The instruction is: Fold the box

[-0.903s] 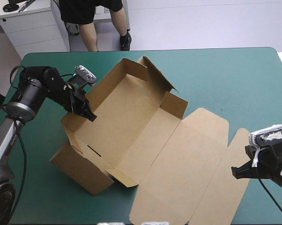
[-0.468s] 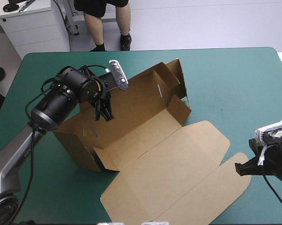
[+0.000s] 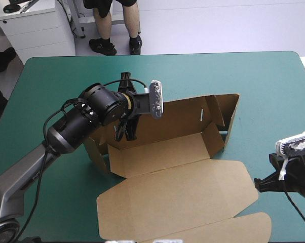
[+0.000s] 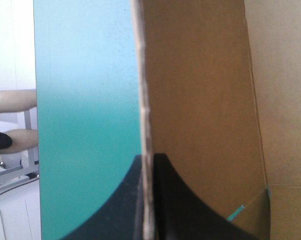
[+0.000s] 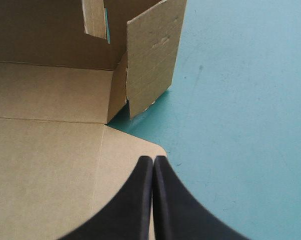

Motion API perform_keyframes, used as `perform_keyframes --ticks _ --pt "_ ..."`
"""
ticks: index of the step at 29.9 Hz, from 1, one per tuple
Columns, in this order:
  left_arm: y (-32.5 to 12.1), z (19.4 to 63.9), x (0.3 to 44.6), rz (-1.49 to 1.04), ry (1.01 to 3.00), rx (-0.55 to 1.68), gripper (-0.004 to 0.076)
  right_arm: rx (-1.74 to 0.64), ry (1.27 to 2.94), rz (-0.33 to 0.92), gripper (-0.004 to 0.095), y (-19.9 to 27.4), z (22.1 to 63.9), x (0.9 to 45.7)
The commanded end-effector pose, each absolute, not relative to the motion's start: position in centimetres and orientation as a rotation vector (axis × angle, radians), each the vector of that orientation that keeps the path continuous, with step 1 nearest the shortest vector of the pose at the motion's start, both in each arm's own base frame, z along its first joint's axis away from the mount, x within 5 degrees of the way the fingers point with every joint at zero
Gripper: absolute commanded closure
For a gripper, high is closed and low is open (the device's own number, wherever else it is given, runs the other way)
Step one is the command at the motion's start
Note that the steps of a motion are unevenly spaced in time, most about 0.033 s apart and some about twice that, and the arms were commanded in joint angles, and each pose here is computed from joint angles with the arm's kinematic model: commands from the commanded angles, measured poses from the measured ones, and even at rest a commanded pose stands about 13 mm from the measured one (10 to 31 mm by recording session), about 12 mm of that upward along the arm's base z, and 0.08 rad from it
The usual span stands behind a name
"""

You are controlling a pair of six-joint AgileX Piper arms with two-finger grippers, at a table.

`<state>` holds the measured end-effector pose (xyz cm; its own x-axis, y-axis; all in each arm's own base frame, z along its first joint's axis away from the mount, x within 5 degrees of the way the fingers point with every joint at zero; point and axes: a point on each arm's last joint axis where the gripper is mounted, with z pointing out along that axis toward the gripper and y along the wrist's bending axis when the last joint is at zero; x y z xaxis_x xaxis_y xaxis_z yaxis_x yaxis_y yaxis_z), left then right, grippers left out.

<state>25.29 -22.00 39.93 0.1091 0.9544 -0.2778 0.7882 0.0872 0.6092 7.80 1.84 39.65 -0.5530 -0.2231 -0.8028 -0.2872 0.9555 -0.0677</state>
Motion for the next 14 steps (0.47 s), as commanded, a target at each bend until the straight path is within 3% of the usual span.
perform_keyframes --ticks 1,9,14 --pt "-21.7 43.3 24.0 0.333 1.558 1.644 0.0731 -0.318 2.102 0.095 0.0928 1.8 40.9 7.8" --pt "-21.6 42.0 23.0 0.344 1.447 1.718 0.0731 -0.304 2.104 0.103 0.0928 1.8 40.9 7.8" --pt "-20.6 40.4 22.4 0.375 1.416 1.64 0.0731 -0.303 2.1 0.108 0.0928 1.8 41.0 7.9"
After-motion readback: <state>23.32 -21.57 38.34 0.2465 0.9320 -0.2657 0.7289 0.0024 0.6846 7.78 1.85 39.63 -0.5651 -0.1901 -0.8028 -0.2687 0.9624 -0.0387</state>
